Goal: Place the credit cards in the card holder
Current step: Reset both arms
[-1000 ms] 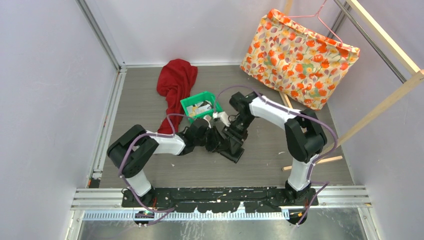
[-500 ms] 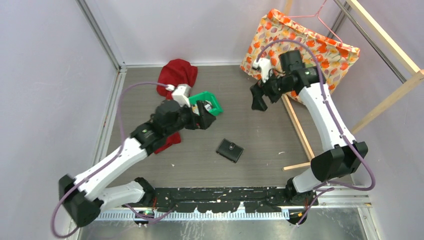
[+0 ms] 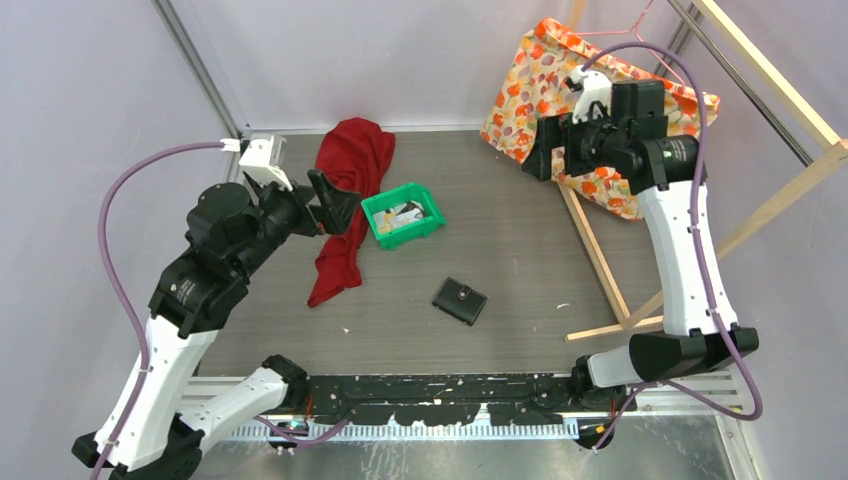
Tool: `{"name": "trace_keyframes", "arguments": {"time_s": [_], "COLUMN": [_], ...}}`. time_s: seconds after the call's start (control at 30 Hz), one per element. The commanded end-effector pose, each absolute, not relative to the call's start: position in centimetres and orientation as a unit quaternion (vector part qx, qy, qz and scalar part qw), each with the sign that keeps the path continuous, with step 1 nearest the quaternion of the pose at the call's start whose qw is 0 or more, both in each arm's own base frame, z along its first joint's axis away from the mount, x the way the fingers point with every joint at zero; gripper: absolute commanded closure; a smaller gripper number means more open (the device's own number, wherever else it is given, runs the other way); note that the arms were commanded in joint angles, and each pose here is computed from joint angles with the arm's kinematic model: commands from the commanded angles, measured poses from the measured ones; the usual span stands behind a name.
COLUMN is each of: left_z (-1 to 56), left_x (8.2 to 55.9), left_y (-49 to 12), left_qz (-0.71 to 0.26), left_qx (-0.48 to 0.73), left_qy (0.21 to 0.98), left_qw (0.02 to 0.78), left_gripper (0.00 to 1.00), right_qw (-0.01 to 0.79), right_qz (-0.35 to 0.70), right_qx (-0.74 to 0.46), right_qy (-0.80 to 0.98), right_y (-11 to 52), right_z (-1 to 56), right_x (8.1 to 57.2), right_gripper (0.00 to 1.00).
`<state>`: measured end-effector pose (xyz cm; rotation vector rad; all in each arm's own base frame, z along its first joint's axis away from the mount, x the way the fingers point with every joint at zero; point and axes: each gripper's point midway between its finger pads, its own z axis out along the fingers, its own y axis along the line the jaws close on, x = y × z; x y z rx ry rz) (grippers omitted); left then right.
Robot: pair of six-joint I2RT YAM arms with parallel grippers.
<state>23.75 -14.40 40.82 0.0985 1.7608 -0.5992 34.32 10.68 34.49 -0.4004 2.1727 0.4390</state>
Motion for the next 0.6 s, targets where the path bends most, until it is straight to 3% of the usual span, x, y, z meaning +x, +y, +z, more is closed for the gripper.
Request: {"name": "trace_keyframes", "arguments": {"time_s": [0.0, 0.57], "left_z": [39.6, 38.5], "left_x": [22.8, 21.3], "left_y": [-14.8, -17.2], "left_qz": [-0.257, -0.349], "left_qx": [0.068, 0.066], "left_qy": [0.785, 0.763], "left_qw": [0.56, 0.54], "left_gripper": [0.0, 0.0], "right_qw": [0.485, 0.43], "right_qz": [0.18, 0.243], "right_qx": [-0.118, -0.156], "right_qy": [0.848, 0.856], "right_y": [9.6, 10.9], "right_z": [38.6, 35.5], "right_x": [33.3, 32.0], "right_gripper": [0.0, 0.0]}}
